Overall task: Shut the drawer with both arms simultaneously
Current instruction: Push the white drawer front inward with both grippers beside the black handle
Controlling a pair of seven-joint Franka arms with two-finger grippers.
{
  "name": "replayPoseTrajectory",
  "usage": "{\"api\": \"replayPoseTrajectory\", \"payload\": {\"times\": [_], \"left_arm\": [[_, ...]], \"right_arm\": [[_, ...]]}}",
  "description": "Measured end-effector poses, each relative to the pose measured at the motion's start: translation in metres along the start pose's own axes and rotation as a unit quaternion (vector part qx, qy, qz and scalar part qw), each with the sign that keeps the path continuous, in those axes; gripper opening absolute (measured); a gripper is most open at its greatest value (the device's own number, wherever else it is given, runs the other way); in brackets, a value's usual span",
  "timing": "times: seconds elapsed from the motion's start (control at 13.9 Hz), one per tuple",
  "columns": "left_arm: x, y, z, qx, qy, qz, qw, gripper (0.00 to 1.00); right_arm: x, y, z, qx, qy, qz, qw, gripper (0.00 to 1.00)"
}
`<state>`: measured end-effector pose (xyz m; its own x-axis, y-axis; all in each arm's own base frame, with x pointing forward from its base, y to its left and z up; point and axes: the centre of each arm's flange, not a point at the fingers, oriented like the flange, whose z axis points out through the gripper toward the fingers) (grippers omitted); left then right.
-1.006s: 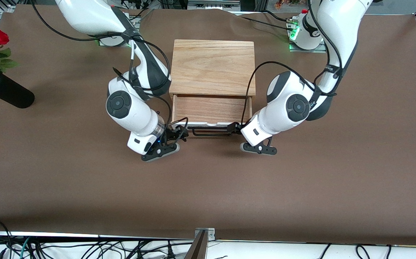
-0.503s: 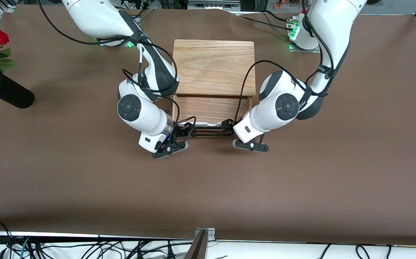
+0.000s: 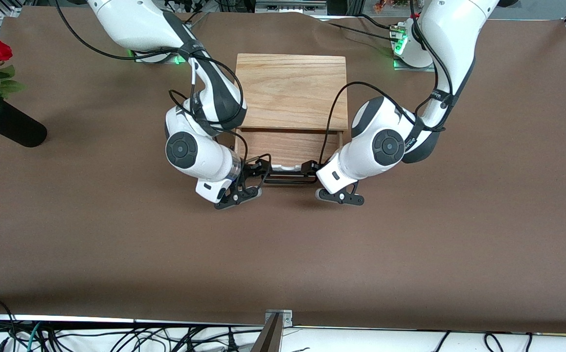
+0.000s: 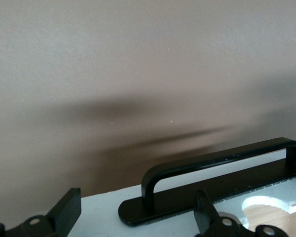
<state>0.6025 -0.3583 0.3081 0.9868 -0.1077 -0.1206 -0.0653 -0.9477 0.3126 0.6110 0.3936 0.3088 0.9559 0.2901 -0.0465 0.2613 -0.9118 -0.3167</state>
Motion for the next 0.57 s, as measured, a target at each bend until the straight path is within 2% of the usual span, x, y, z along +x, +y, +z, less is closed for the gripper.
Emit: {"api": "replayPoseTrajectory", "payload": {"times": [0.57], "left_arm": [[-0.0069,0.0052,0.0038,0.007,-0.032,0.002,0.999,1.0]], "right_arm": [[-0.0084,-0.0055,0.0065,-0.002,-0.033,-0.004,0.999,1.0]]}}
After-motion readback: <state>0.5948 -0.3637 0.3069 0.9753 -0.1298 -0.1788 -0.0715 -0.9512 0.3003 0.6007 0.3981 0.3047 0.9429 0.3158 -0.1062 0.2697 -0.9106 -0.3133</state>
